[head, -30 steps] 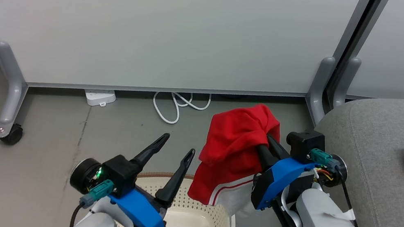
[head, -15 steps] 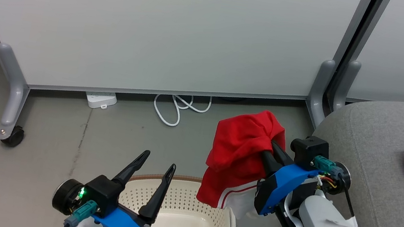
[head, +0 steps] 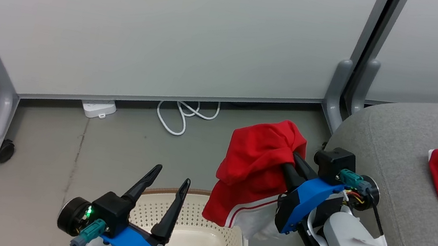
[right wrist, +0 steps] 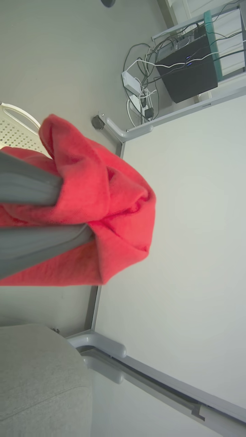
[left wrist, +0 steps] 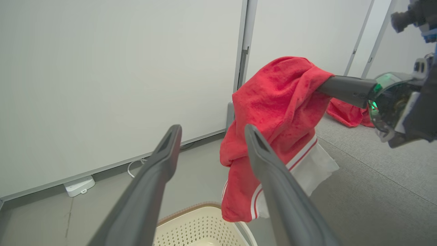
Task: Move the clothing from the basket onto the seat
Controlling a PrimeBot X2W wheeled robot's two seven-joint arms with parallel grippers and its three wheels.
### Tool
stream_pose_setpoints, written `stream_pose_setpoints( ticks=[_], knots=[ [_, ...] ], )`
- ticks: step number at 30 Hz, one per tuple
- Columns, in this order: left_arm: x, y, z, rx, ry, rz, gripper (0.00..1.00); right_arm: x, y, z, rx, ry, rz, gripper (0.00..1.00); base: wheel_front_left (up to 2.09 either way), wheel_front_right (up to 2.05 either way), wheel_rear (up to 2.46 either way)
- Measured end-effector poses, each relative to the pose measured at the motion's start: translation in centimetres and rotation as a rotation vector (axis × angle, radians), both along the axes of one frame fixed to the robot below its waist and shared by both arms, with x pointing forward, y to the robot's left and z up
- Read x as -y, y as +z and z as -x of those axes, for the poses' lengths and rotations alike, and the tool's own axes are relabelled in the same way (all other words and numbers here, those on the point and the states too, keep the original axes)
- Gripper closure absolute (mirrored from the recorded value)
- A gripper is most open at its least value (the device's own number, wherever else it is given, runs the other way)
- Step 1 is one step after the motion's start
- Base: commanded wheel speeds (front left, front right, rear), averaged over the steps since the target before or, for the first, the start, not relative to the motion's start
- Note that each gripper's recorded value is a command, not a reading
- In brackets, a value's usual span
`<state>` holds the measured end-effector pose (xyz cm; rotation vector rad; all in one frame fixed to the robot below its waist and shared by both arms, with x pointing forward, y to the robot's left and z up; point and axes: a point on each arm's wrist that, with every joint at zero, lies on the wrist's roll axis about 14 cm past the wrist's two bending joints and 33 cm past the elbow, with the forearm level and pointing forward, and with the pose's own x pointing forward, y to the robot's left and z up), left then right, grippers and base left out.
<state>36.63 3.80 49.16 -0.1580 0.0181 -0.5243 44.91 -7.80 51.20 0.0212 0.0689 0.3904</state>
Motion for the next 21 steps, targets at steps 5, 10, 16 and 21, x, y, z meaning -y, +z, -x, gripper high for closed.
stream_pose_setpoints(
  ticks=[5,10,16,21],
  knots=[
    [1.6,0.0,-0.2,0.001,-0.049,0.004,0.0,1.9,-0.1,0.2,-0.001,-0.045,0.003,1.0,0.0,0.0,0.0],
    [3.7,0.1,-0.5,0.001,-0.112,0.011,0.0,4.4,-0.4,0.6,-0.007,-0.106,0.006,1.0,0.0,0.0,0.0],
    [6.7,0.1,-0.8,0.002,-0.201,0.018,0.0,7.9,-0.7,1.5,-0.014,-0.196,0.006,1.0,0.0,0.0,0.0],
    [9.2,-0.1,-0.6,-0.003,-0.276,0.021,0.0,10.9,-0.8,2.5,-0.017,-0.274,0.004,1.0,0.0,0.0,0.0]
  ],
)
